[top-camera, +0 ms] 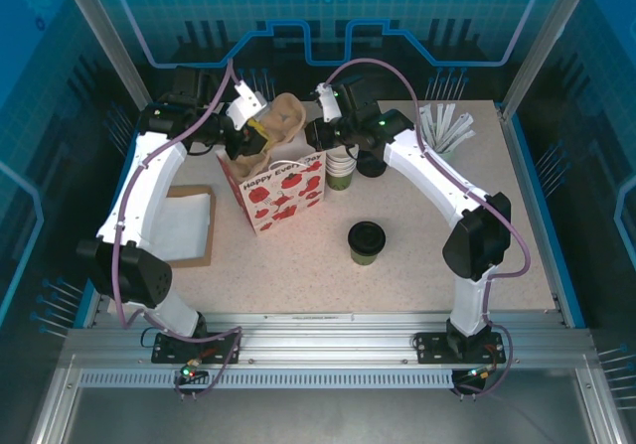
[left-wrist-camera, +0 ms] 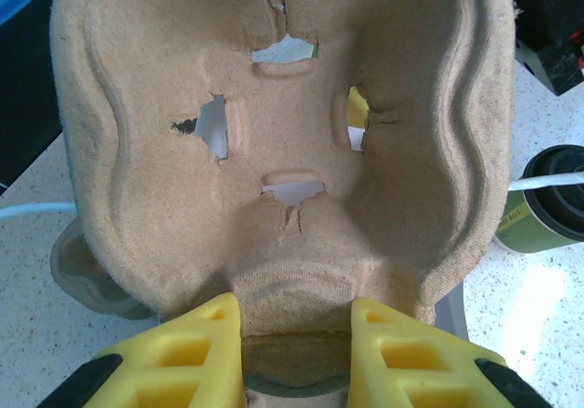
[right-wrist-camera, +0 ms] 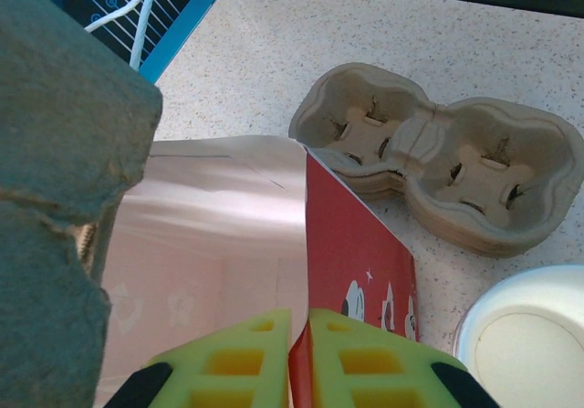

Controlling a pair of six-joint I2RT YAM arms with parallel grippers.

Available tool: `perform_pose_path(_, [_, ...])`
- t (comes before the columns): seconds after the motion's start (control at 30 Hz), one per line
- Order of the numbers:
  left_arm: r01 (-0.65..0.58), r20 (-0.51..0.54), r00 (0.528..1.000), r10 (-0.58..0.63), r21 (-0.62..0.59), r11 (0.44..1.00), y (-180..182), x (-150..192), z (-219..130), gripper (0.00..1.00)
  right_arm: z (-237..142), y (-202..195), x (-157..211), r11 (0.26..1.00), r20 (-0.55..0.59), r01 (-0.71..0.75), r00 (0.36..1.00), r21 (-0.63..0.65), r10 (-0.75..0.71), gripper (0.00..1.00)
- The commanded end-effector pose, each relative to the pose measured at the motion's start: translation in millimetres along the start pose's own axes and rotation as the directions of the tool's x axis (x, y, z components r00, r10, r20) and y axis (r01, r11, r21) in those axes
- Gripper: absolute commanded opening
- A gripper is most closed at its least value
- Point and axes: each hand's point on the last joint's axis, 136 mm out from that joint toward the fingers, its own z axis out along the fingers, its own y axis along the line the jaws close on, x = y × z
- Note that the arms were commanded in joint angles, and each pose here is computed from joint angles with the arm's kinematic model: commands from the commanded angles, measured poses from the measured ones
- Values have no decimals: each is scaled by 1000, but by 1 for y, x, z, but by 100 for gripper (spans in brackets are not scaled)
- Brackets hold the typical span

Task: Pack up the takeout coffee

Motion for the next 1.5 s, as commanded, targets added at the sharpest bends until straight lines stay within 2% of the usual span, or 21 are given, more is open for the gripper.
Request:
perform_pose_path(0.0, [41,-15,999,-41,-11,999,-5,2,-12,27,-12,0,-8,1000,37,-22,999,10,21,14])
perform_pose_path(0.27, [70,-49,996,-71,-30,997,0,11,-8,27,-15,-5,-12,999,56,-44,997,22,43,15])
perform_pose_path(0.7, [26,-131,991,-28,-19,999,-6,21,7,27,-14,-17,-13,997,53,-67,997,41,65,15])
perform_pose_path(1.47, [-12,-277,961,3,-29,1000,-5,44,30,27,-17,-17,-17,998,63,-67,996,20,66,15])
